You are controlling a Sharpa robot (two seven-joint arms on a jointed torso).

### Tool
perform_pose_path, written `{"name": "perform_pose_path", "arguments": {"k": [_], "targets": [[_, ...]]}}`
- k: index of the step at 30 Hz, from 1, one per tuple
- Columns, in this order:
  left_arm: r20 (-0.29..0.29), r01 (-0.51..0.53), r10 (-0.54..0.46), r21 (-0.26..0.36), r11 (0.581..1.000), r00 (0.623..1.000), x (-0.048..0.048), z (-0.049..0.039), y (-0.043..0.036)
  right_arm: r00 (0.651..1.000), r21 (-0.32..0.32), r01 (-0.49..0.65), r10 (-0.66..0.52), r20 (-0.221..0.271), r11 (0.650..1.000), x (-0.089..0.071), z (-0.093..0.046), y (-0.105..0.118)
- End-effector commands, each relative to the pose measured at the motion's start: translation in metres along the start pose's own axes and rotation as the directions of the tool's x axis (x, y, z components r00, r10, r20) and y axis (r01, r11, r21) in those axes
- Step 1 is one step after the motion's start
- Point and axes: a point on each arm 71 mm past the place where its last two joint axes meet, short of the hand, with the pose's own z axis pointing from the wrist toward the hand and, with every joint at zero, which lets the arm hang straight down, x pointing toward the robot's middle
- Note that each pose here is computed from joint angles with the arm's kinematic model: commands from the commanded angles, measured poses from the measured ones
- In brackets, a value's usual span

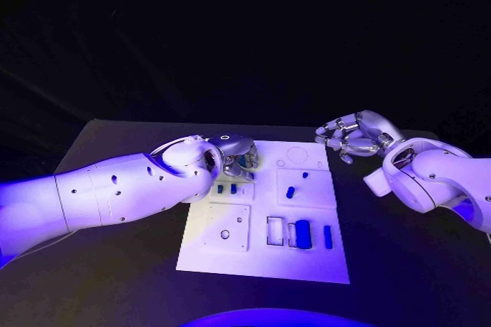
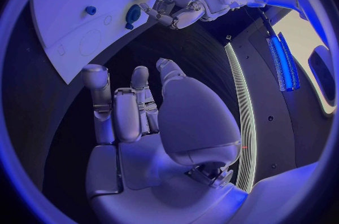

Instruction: Assemble the parts on the task board

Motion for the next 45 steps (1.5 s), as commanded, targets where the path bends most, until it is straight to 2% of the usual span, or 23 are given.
{"name": "perform_pose_path", "arguments": {"k": [1, 27, 45], "targets": [[-0.046, -0.026, 0.025, -0.020, 0.999, 0.999, 0.0050, 0.0018, 0.0006, 1.000, -0.013, 0.004, -0.005, -0.016, 1.000, 0.0017, -0.0002, 0.0012], [-0.052, -0.019, 0.018, -0.023, 1.000, 0.999, 0.0096, 0.0085, -0.0028, 1.000, -0.016, 0.001, -0.001, -0.020, 1.000, 0.0030, -0.0002, 0.0022], [-0.093, -0.010, 0.007, -0.031, 0.999, 0.996, 0.0147, 0.0105, -0.0037, 1.000, -0.017, 0.001, -0.001, -0.023, 1.000, 0.0035, -0.0004, 0.0026]]}}
